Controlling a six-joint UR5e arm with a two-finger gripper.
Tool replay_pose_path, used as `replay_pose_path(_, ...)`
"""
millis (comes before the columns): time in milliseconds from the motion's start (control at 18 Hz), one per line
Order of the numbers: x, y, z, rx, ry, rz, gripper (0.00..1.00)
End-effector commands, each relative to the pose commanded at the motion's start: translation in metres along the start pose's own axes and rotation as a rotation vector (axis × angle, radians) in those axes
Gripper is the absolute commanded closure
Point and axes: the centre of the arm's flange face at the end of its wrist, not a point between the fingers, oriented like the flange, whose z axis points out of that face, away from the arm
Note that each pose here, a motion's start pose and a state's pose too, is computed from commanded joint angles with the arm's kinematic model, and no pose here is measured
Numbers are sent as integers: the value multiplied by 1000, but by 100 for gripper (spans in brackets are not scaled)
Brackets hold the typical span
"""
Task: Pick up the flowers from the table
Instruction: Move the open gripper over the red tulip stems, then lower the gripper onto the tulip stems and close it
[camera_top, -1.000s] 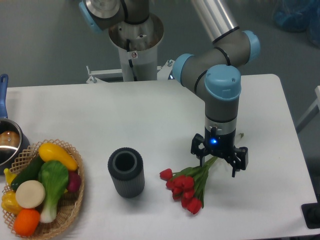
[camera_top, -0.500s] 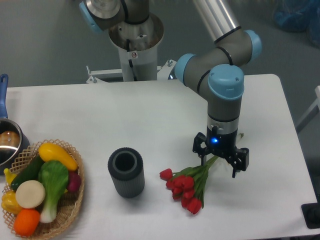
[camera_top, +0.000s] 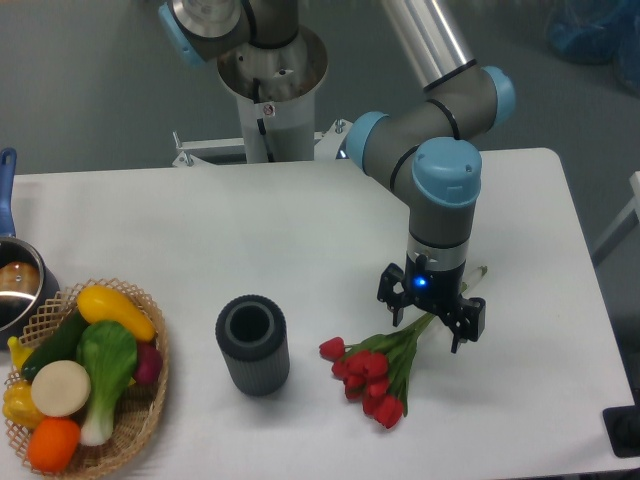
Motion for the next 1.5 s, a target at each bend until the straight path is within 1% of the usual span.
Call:
replay_pose_path(111, 5, 20, 9, -16, 26, 54, 0)
replay_pose_path(222, 8, 32, 8, -23, 35, 98, 0)
replay_pose_path(389, 15, 34, 12, -28, 50, 143, 0)
replay_pose_path(611, 11, 42, 16, -101, 72, 176, 0)
replay_pose_path(778, 8, 47, 33, -115, 91, 187, 0)
replay_pose_path(944, 1, 40, 50, -79, 103, 174, 0)
replay_pose_path(1056, 3, 40, 52, -48, 115, 149, 0)
replay_pose_path(1389, 3, 39, 56, -43, 121, 147, 0)
replay_pose_path(1500, 6, 38, 58, -19, 132, 119, 0)
